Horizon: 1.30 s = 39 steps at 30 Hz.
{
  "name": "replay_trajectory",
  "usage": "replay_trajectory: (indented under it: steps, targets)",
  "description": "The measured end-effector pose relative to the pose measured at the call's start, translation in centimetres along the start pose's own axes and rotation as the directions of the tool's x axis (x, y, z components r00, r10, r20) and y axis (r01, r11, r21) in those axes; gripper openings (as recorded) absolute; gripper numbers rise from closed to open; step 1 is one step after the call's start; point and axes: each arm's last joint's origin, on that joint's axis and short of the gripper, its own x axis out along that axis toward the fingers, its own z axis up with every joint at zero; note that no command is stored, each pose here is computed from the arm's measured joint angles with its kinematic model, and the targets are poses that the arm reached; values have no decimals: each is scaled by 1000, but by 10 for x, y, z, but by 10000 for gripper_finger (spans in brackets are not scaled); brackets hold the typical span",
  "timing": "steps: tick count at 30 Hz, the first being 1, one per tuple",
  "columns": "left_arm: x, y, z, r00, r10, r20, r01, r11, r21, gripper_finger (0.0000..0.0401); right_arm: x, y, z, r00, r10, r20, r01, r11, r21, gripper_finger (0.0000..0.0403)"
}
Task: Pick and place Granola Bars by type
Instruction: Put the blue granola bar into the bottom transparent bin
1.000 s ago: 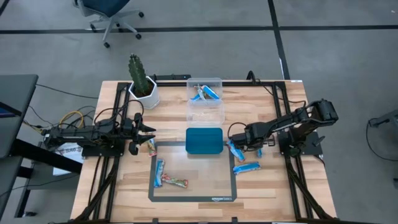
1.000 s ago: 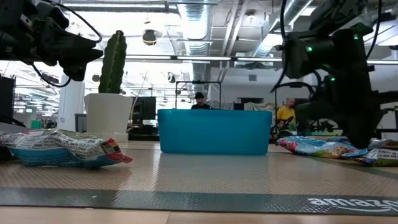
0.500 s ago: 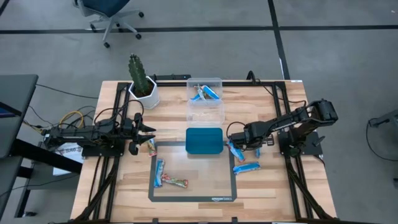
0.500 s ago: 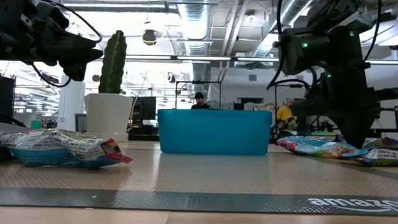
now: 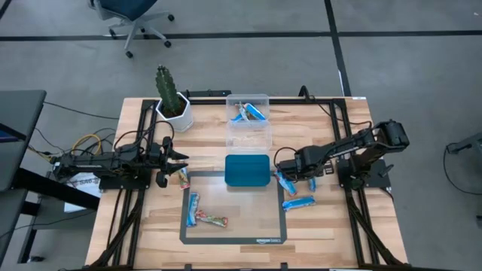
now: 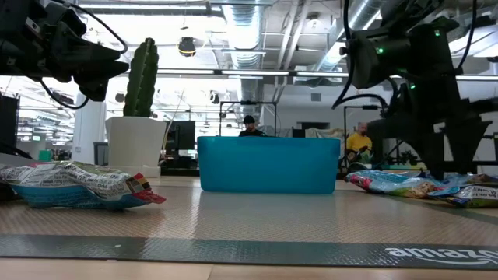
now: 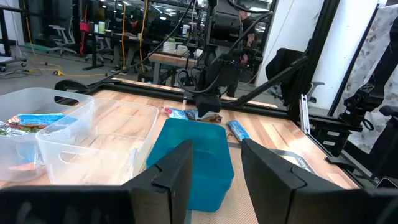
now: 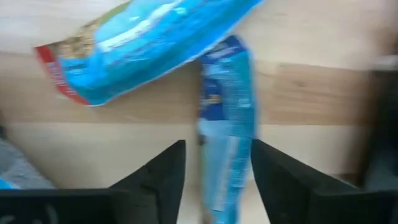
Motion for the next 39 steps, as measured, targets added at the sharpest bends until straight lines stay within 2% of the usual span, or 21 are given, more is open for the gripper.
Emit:
replay_trajectory:
  steps: [4, 8, 22, 26, 35, 39]
  targets:
    - [0, 0, 0, 1000, 0, 0, 0, 1000, 0, 129, -5, -4, 0, 998, -59, 3, 59, 998, -4, 195]
    - [0, 0, 0, 1000, 0, 0, 0, 1000, 0, 129, -5, -4, -1, 998, -57, -1, 57, 998, -6, 205]
    - [0, 0, 0, 1000, 0, 0, 0, 1000, 0, 129, 21, -5, -8, 998, 13, -66, -12, 1000, 13, 185]
    - [0, 0, 0, 1000, 1, 0, -1, 1000, 0, 129, 21, -5, -8, 998, 21, -64, -20, 1000, 10, 164]
    - [0, 0, 0, 1000, 0, 0, 0, 1000, 0, 129, 21, -3, -7, 998, 39, -54, -38, 999, 8, 72]
    - [0, 0, 0, 1000, 0, 0, 0, 1000, 0, 129, 21, -2, -7, 998, 49, -45, -48, 999, 22, 50]
